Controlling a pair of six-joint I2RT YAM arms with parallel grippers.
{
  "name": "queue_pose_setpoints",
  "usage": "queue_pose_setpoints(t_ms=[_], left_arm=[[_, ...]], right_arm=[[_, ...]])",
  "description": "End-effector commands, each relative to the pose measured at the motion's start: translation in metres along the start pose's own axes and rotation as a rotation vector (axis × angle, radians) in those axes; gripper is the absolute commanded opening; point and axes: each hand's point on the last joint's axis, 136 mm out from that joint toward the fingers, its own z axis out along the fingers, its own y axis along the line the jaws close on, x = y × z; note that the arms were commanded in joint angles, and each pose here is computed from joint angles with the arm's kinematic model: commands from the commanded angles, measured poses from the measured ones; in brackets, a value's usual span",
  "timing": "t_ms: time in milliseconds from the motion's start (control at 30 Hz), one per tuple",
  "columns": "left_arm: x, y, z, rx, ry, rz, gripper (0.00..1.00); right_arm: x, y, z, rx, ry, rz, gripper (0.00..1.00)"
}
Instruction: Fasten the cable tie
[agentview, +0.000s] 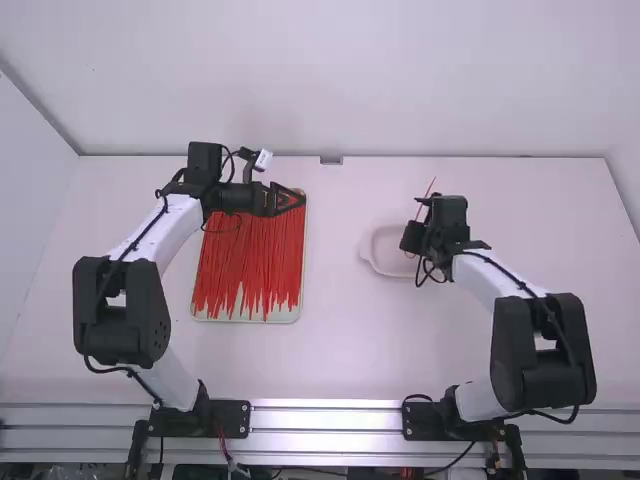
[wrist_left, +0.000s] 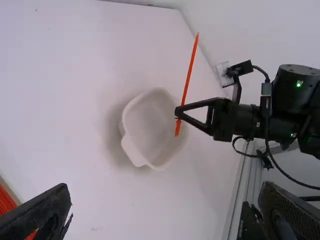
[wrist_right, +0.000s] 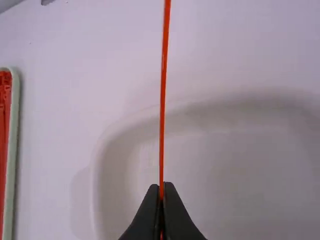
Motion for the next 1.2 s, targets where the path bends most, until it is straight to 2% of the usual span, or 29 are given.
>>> queue_pose_setpoints(t_ms=[0, 400, 967, 1033, 1133, 1167], left_arm=[[-0.0079, -0.0095, -0.0033, 0.027, -0.012, 0.02, 0.99], [-0.0073, -0.0145, -0.0035, 0.056, -0.01, 0.02, 0.99], [-0.006, -0.0183, -0.0035, 0.078, -0.005, 0.014, 0.99], [-0.0058, -0.0185, -0.0034, 0.079, -0.004, 0.013, 0.99], [-0.0059, -0.0184, -0.0035, 0.078, -0.004, 0.013, 0.99], [-0.0059, -0.0184, -0.0034, 0.078, -0.004, 0.013, 0.99]], right_arm=[[0.0035, -0.0092, -0.0017, 0.04, -0.014, 0.009, 0.0], [0.0096, -0.0133, 0.002, 0.039, -0.032, -0.013, 0.0], [0.0033, -0.0113, 0.0018, 0.031, -0.057, -0.017, 0.0], [0.0035, -0.0113, 0.0018, 0.031, -0.056, -0.017, 0.11], [0.0014, -0.0103, 0.0017, 0.027, -0.065, -0.019, 0.22], [0.0004, -0.0101, 0.0016, 0.026, -0.069, -0.019, 0.32]])
